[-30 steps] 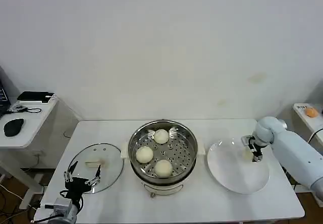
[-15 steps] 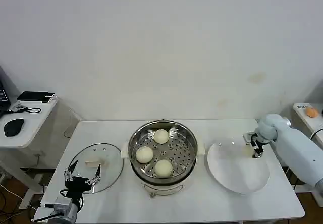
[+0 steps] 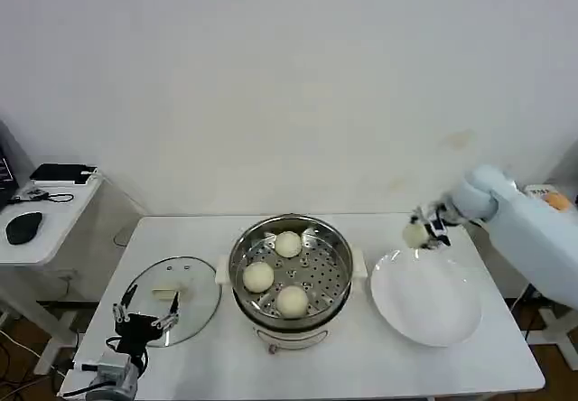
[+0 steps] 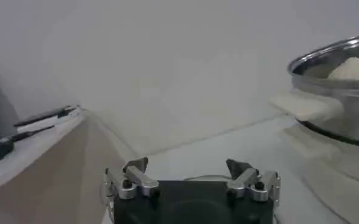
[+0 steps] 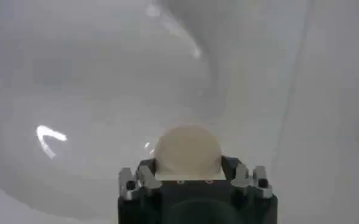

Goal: Take steamed baozi put them in steamer then cover it.

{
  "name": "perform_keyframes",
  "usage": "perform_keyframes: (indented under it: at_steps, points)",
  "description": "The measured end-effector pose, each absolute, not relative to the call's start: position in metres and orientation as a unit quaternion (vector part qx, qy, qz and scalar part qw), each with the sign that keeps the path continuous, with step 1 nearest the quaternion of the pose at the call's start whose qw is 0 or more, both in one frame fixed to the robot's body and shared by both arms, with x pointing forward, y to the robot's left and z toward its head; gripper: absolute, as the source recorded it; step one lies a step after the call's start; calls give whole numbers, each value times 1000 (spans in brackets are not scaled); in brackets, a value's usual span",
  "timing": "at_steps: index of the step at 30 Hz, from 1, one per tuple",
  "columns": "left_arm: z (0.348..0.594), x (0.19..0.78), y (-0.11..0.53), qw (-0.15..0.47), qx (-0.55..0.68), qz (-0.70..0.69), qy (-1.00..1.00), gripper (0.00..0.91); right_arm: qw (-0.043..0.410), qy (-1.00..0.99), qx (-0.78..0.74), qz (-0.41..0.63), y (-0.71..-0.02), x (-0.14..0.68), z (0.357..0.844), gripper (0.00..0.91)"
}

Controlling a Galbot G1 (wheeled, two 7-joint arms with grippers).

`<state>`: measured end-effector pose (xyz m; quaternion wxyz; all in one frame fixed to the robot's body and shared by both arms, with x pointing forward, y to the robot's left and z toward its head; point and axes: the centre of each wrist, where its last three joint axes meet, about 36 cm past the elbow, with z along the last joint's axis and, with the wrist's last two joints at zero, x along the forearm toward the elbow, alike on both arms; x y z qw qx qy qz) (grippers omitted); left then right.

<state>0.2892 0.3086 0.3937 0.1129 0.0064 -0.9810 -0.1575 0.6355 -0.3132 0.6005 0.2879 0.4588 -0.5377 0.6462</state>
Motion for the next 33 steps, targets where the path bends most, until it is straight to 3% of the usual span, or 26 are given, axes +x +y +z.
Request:
perform_keyframes:
  at_steps: [7, 15, 33]
  points:
    - [404, 290, 306, 98, 11, -158, -983, 907, 238, -544, 494, 635, -242, 637, 645, 715]
    - [412, 287, 305, 88, 21, -168, -982, 907, 214, -535, 539, 614, -172, 633, 671, 715]
    - [425, 282, 296, 68, 23, -164, -984, 907, 272, -467, 595, 595, -100, 614, 636, 715]
